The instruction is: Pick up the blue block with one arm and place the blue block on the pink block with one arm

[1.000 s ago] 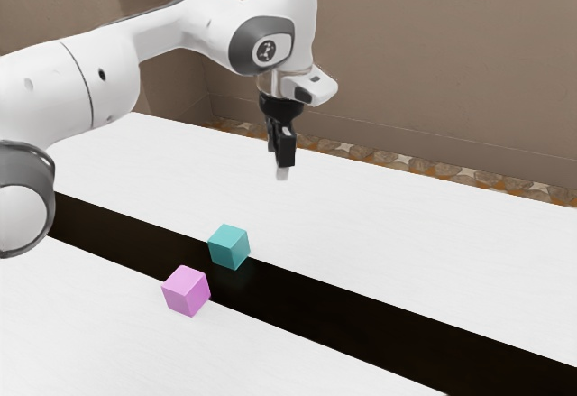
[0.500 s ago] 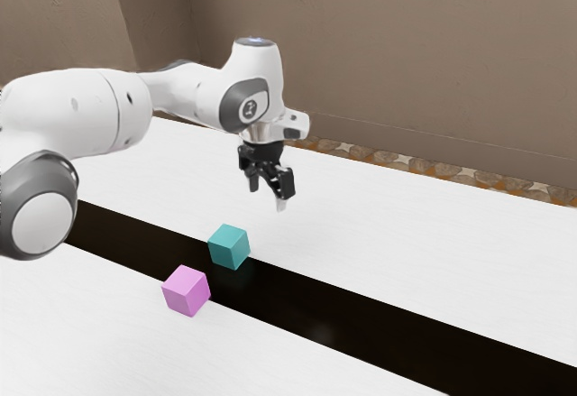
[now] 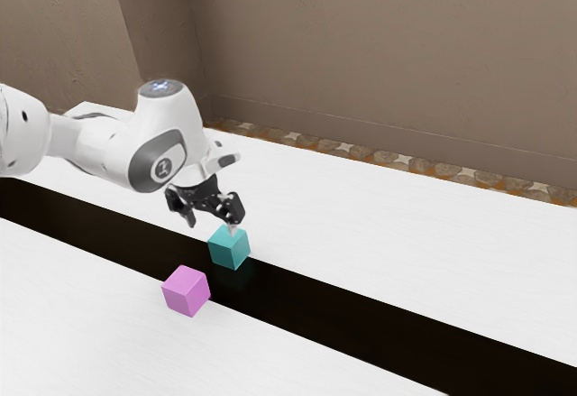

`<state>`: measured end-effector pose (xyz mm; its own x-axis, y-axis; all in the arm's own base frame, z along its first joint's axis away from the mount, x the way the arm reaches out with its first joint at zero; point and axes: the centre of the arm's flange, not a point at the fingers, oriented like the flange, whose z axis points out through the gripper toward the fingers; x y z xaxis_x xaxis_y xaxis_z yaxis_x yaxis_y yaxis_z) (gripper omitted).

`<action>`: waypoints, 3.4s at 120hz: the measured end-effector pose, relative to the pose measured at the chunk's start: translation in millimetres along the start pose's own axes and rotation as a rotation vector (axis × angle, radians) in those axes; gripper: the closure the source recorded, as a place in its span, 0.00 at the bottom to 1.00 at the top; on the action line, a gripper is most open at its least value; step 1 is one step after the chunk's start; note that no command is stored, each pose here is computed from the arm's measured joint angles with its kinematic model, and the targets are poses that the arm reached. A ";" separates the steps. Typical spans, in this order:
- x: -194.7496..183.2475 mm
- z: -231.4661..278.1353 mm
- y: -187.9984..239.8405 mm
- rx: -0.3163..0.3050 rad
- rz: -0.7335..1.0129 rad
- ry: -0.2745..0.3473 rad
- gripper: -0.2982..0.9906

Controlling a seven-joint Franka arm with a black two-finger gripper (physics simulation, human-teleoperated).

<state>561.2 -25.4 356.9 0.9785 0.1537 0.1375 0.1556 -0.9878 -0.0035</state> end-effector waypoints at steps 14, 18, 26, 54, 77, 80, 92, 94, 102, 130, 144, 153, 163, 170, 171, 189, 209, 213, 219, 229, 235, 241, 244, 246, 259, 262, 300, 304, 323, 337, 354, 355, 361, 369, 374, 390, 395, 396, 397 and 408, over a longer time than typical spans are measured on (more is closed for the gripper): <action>-0.1 8.2 29.8 -0.001 0.012 0.010 0.23; -0.7 7.2 37.0 -0.004 0.021 0.014 0.23; -0.5 6.8 38.0 -0.006 0.025 0.017 0.23; 1.0 20.4 17.5 -0.001 0.019 -0.008 0.23; 3.0 31.4 -5.6 -0.048 0.048 -0.062 0.23; 2.9 34.2 -5.4 -0.054 0.059 -0.069 0.23; 4.6 47.0 -3.6 -0.072 0.105 -0.092 0.23; 4.8 49.3 -3.7 -0.073 0.113 -0.096 0.23; 6.8 52.3 -5.8 -0.075 0.147 -0.098 0.23; 41.0 33.0 -13.4 -0.052 0.284 -0.042 0.23; 40.2 52.0 -19.0 -0.033 0.345 -0.104 0.23; 38.3 58.1 -22.2 -0.030 0.357 -0.129 0.23; 38.2 59.4 -30.4 -0.034 0.331 -0.141 0.23; 37.8 59.5 -28.9 -0.040 0.324 -0.145 0.23; 37.8 59.4 -28.2 -0.041 0.323 -0.145 0.23; 48.1 54.0 -13.8 -0.062 0.315 -0.127 0.23; 55.4 67.3 -12.3 -0.065 0.296 -0.137 0.23; 55.7 69.9 -14.2 -0.064 0.289 -0.139 0.23; 56.1 73.5 -15.7 -0.063 0.282 -0.140 0.23; 57.3 77.0 -16.3 -0.062 0.274 -0.137 0.23; 60.6 78.4 -15.8 -0.061 0.271 -0.131 0.23; 62.9 80.6 -14.9 -0.061 0.268 -0.129 0.23; 62.9 84.3 -14.7 -0.061 0.266 -0.133 0.23; 62.7 86.9 -14.6 -0.061 0.265 -0.136 0.23; 61.6 97.9 -16.0 -0.059 0.257 -0.148 0.23; 61.4 100.0 -17.2 -0.058 0.255 -0.150 0.23; 59.7 114.1 -18.8 -0.029 0.273 -0.161 0.23; 59.9 113.9 -18.0 -0.028 0.274 -0.160 0.23; 65.0 109.1 -14.7 -0.028 0.274 -0.145 0.28; 65.4 108.9 -14.2 -0.029 0.269 -0.143 0.38; 65.8 107.9 -14.8 -0.028 0.262 -0.141 0.43; 65.9 107.6 -14.8 -0.028 0.262 -0.141 0.43; 66.4 105.3 -14.0 -0.027 0.262 -0.137 0.44; 68.4 96.5 -13.4 -0.026 0.261 -0.123 0.47; 68.8 85.1 -12.5 -0.026 0.261 -0.108 0.48; 38.6 31.7 -19.4 -0.021 0.255 -0.076 0.49; 21.5 18.5 -22.4 -0.019 0.254 -0.076 0.49; 18.4 15.4 -22.8 -0.019 0.254 -0.074 0.49; 15.3 12.1 -23.1 -0.019 0.254 -0.072 0.49; -14.9 -17.0 -21.3 -0.018 0.263 -0.051 0.49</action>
<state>541.0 -7.0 371.7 0.9907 -0.1075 0.0840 -0.1066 -0.9942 -0.0151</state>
